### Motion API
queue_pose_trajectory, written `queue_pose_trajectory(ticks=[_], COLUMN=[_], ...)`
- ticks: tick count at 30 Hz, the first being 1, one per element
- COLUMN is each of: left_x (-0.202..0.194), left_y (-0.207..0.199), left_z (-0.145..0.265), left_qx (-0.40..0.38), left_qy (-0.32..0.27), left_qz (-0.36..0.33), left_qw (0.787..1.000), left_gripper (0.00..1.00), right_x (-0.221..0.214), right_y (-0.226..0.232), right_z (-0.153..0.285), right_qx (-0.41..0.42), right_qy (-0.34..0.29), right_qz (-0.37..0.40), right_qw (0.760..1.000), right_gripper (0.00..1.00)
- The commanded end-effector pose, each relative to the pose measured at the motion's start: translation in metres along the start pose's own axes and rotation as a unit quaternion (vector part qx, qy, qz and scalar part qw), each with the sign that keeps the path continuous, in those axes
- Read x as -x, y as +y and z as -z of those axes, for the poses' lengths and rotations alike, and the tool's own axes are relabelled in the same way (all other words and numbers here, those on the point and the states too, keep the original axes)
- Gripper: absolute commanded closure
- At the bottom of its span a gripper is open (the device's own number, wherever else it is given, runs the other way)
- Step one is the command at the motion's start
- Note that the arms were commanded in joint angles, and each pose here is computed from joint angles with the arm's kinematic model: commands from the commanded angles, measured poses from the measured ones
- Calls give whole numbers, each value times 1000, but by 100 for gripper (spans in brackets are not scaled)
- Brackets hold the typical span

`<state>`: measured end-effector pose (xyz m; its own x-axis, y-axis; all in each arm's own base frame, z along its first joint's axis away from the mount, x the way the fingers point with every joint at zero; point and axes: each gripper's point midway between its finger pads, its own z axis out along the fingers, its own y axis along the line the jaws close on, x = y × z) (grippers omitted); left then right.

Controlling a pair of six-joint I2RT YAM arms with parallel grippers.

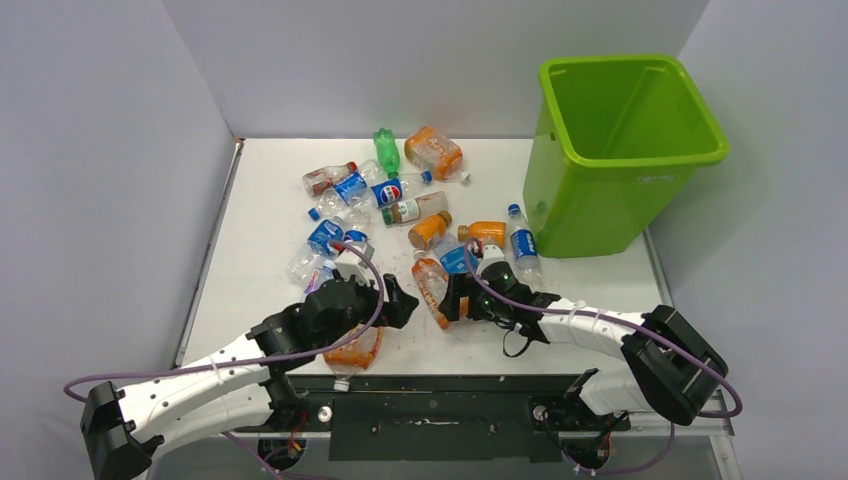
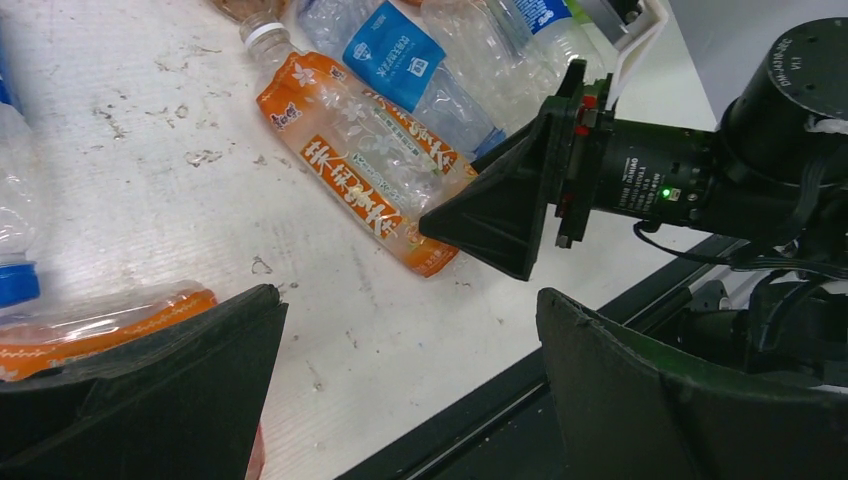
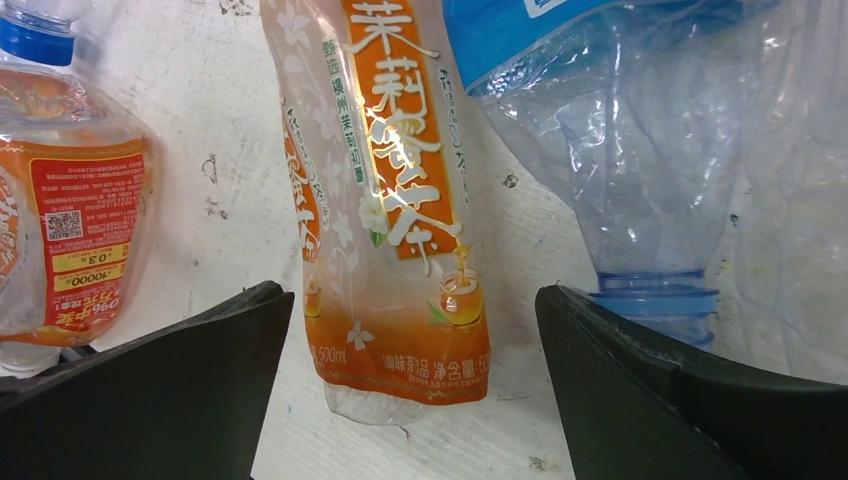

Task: Put the plastic bottles in the bin
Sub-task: Pick up the plastic bottle at the center of the board.

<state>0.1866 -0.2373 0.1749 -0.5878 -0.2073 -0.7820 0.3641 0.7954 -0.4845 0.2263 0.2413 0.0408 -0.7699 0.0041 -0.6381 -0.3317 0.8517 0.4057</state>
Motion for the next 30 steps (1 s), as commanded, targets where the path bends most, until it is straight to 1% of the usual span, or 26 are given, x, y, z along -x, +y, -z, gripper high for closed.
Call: queue_pose_trajectory(ticks=[1, 4, 9, 11, 14, 15, 19, 22, 25, 27, 30], left_x=[19, 17, 12, 11, 10, 7, 17, 26, 37, 45, 54], left_y=[-25, -28, -29, -27, -25, -23, -27, -28, -31, -32, -36], left_z=[-4, -6, -7, -6, -5, -5, -1, 4, 11, 17, 24], left_qx=[-44, -55, -63, -62, -64, -62, -78, -91, -116, -138, -174], left_qy=[-26, -27, -25, -25, -30, -29, -56, -83, -121, -152, -190], left_qz=[29, 36, 45, 49, 61, 64, 80, 96, 123, 148, 173], left_qw=[998, 997, 997, 997, 996, 996, 992, 988, 978, 967, 951], left_gripper=[4, 4, 4, 4, 4, 4, 4, 4, 4, 4, 4], right_x=[12, 8, 4, 2, 1, 2, 9, 22, 40, 49, 58], right_y=[19, 20, 19, 18, 18, 18, 24, 33, 48, 58, 72], right_z=[-6, -7, -8, -8, -8, -8, 3, 22, 52, 72, 98], right_qx=[56, 68, 81, 84, 90, 92, 111, 137, 178, 211, 253], right_qy=[-25, -28, -41, -45, -55, -58, -86, -125, -183, -217, -251], right_qz=[-22, -33, -59, -67, -75, -77, -74, -66, -55, -47, -28], right_qw=[998, 997, 994, 993, 992, 991, 987, 980, 965, 952, 934], right_gripper=[3, 8, 21, 31, 49, 54, 67, 76, 82, 86, 91])
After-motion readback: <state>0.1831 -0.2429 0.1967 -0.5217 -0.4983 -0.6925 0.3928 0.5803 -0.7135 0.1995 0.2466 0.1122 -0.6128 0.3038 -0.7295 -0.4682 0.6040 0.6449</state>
